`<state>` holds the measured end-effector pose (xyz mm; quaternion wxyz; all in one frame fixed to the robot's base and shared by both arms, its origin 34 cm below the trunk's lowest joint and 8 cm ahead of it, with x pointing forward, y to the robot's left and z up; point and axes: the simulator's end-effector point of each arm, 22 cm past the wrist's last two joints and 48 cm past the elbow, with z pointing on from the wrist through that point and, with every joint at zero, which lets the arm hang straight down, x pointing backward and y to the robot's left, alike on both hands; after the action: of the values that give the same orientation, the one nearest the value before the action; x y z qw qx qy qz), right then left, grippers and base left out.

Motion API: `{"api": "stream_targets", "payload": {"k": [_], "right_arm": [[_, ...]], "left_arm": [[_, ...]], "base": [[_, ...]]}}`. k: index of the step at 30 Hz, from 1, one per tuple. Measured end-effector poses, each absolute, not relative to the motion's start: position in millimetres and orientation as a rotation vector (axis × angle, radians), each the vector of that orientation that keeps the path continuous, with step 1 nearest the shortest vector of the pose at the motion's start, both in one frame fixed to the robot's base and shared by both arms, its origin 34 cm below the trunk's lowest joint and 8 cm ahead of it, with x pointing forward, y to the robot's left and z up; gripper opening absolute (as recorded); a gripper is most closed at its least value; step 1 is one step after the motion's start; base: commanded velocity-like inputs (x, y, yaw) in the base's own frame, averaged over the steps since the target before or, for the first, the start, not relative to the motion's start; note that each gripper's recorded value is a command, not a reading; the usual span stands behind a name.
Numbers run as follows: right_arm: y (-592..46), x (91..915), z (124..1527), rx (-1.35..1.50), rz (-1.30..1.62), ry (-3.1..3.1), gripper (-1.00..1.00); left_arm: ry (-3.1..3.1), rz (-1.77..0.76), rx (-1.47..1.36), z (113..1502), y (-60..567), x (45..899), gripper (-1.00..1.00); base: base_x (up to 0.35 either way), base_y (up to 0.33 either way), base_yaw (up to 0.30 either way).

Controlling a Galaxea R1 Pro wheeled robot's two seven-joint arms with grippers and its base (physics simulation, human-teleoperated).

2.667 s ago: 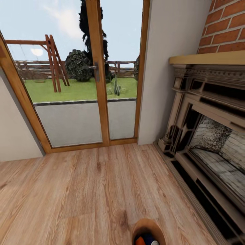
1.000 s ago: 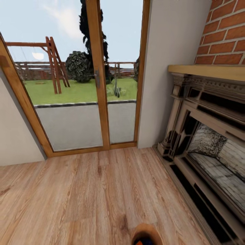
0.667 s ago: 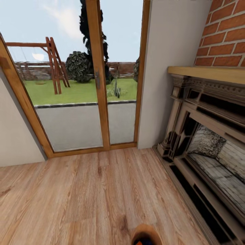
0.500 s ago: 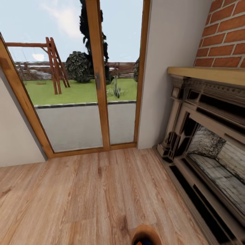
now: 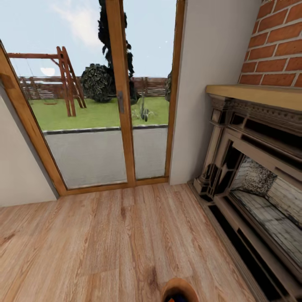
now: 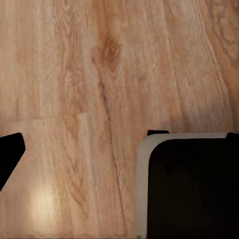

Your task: Put the three can of soda from the living room inside the tash can in the kitchen.

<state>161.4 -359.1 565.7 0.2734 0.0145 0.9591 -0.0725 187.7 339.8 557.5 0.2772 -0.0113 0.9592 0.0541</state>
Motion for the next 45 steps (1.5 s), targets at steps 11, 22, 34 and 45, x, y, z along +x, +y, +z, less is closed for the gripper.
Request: {"api": "stream_targets", "payload": {"k": [11, 22, 34, 45], "right_arm": [[-359.3, 153.2, 576.6, 0.044, -0.196, 2.618, 1.00], [-359.0, 149.2, 589.8, 0.046, -0.195, 2.628, 1.00], [-357.8, 145.0, 604.0, 0.048, -0.194, 2.634, 1.00], [-347.8, 133.2, 614.6, 0.063, -0.178, 2.656, 1.00]], "left_arm": [[2.688, 0.163, -0.041, 570.7, 340.2, 128.7, 1.00], [2.765, 0.173, -0.057, 583.2, 341.3, 96.7, 1.00], [2.770, 0.177, -0.063, 598.1, 342.1, 91.7, 1.00], [2.777, 0.179, -0.064, 611.6, 342.3, 83.4, 1.00]], "base": [[0.000, 0.000, 0.000], [0.000, 0.000, 0.000], [0.000, 0.000, 0.000], [0.000, 0.000, 0.000]]}}
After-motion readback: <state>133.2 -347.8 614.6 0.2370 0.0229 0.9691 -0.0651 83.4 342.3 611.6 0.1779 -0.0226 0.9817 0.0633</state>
